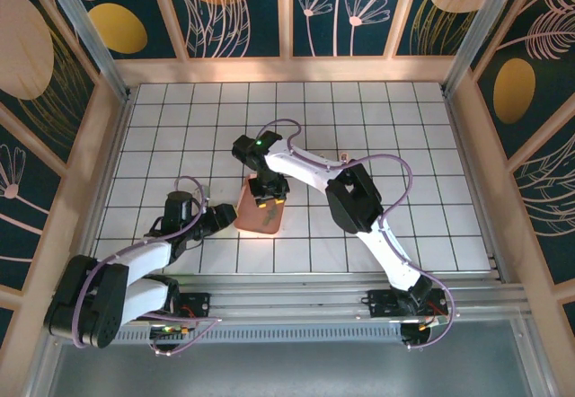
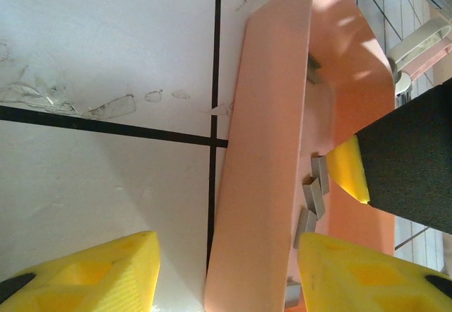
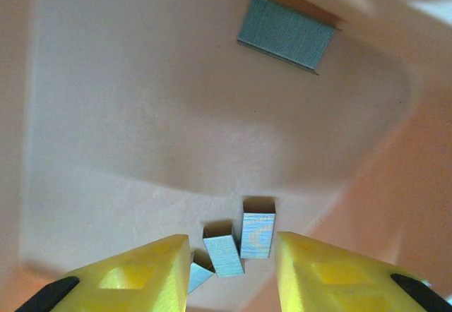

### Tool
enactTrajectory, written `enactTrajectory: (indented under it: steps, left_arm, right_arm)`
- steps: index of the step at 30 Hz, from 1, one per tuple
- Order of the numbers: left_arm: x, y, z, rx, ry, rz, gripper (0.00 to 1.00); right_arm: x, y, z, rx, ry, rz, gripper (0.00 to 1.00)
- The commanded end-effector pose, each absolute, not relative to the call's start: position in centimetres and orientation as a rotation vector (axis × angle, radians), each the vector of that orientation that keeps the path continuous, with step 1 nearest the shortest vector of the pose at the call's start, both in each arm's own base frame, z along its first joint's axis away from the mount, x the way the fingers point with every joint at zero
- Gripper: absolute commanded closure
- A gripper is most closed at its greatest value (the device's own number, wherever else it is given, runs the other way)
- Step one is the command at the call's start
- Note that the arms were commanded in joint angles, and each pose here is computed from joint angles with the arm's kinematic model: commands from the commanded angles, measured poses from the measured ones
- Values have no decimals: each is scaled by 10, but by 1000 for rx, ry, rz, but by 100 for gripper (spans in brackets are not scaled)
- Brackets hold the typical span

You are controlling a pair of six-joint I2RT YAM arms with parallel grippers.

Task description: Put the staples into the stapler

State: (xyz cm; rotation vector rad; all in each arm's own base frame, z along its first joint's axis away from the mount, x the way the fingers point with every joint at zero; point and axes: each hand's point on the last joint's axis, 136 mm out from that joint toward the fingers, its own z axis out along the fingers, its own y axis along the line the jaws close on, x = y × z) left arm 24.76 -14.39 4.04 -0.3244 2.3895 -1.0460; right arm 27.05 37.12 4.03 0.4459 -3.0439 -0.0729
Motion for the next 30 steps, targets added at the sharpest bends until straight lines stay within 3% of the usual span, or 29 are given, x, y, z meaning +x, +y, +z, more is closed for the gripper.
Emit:
enactTrajectory:
  steps: [1, 5, 9, 30]
  left_arm:
    - [248, -140, 37, -305, 2392, -1011, 49]
    - [246, -134, 29, -348, 2417, -963, 58]
    - [245, -131, 26, -381, 2419, -954, 61]
    - [254, -134, 37, -365, 2391, -962, 60]
  right_arm:
    - [269, 368, 54, 472, -3051, -42, 62]
    - [268, 366, 52, 479, -3044, -20, 61]
    - [264, 360, 47, 490, -3021, 24, 61]
    - [235, 352, 5, 466, -2849, 29, 62]
